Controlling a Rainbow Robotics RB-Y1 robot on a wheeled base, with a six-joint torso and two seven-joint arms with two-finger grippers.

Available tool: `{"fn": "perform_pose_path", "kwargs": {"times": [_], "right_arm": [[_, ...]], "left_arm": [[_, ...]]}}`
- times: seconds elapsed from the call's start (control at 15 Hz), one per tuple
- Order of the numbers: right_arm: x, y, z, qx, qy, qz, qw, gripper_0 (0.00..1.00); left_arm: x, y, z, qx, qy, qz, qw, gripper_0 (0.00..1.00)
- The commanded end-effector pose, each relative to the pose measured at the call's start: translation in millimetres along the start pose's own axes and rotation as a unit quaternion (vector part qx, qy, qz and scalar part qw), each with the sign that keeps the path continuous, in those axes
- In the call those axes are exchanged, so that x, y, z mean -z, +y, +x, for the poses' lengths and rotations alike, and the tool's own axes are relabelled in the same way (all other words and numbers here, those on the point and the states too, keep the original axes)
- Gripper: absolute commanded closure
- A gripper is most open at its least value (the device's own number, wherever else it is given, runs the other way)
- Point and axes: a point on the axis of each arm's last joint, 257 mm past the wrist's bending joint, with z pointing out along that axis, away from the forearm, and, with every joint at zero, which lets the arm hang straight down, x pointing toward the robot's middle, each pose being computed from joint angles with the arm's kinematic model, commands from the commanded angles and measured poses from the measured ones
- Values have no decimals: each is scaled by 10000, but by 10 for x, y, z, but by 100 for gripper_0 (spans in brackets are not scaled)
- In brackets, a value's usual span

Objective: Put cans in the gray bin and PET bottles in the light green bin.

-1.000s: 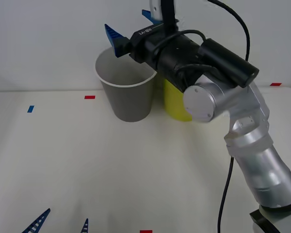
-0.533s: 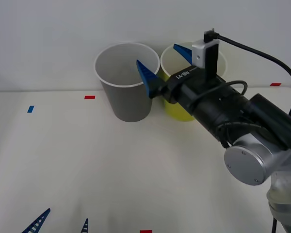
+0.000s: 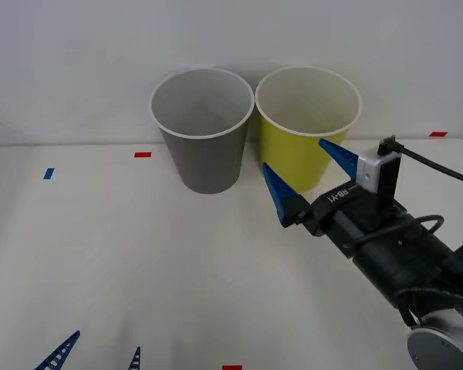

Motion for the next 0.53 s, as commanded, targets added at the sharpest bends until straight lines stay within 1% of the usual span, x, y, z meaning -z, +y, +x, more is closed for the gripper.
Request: {"fn": "perform_pose_path", "kwargs": {"times": [0.07, 0.13, 0.2, 0.53], "right_arm": [[271, -124, 257, -349, 87, 420, 9985, 0], [327, -143, 326, -443, 125, 542, 9975, 0], [364, -146, 367, -480, 139, 618, 9968, 0], [440, -128, 461, -525, 186, 760, 9956, 0]], "left_arm": [[0, 0, 0, 0, 0, 0, 10000, 0], [0, 0, 0, 0, 0, 0, 10000, 0], [0, 0, 0, 0, 0, 0, 10000, 0], [0, 0, 0, 0, 0, 0, 10000, 0]]}}
